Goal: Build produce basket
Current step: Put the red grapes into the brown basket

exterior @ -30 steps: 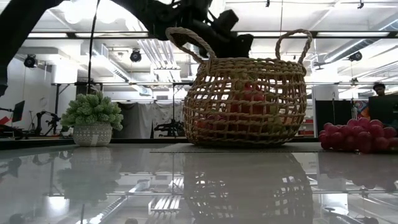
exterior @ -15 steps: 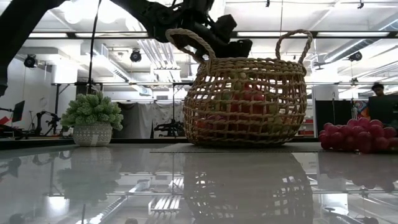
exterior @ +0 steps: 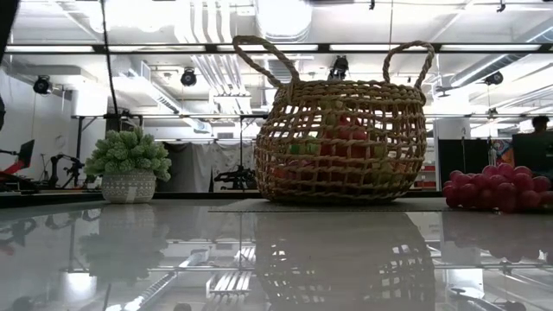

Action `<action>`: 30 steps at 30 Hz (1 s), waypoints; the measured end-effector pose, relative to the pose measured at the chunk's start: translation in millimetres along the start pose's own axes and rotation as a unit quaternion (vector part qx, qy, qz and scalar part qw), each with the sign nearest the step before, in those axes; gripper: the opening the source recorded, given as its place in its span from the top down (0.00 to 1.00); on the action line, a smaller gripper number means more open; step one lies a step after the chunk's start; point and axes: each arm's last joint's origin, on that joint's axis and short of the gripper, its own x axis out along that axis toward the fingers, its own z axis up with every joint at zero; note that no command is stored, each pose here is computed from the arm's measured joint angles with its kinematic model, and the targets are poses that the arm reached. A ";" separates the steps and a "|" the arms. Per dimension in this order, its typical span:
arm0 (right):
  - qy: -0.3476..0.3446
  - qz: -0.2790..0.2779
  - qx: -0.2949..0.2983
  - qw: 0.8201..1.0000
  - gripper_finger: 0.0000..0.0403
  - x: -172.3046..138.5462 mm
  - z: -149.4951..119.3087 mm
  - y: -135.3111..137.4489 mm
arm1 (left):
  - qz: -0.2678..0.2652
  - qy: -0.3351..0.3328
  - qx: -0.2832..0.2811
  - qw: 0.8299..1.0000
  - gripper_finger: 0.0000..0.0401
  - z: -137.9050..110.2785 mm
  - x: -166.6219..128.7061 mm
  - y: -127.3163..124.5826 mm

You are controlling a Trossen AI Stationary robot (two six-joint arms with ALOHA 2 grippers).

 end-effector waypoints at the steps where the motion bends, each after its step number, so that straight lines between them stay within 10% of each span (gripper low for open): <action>1: 0.002 -0.002 0.001 1.000 0.09 0.0 -0.8 0.1 | -0.013 -0.005 0.003 1.000 0.74 5.9 -10.1 -4.0; 12: 0.018 -0.021 0.030 0.999 0.09 11.5 -13.5 -1.2 | -0.140 -0.096 -0.057 0.984 0.74 4.6 -104.8 -41.8; 30: 0.048 0.009 0.047 0.998 0.09 40.5 -32.0 -9.3 | -0.154 -0.154 -0.086 0.972 0.74 -25.9 -135.7 -63.6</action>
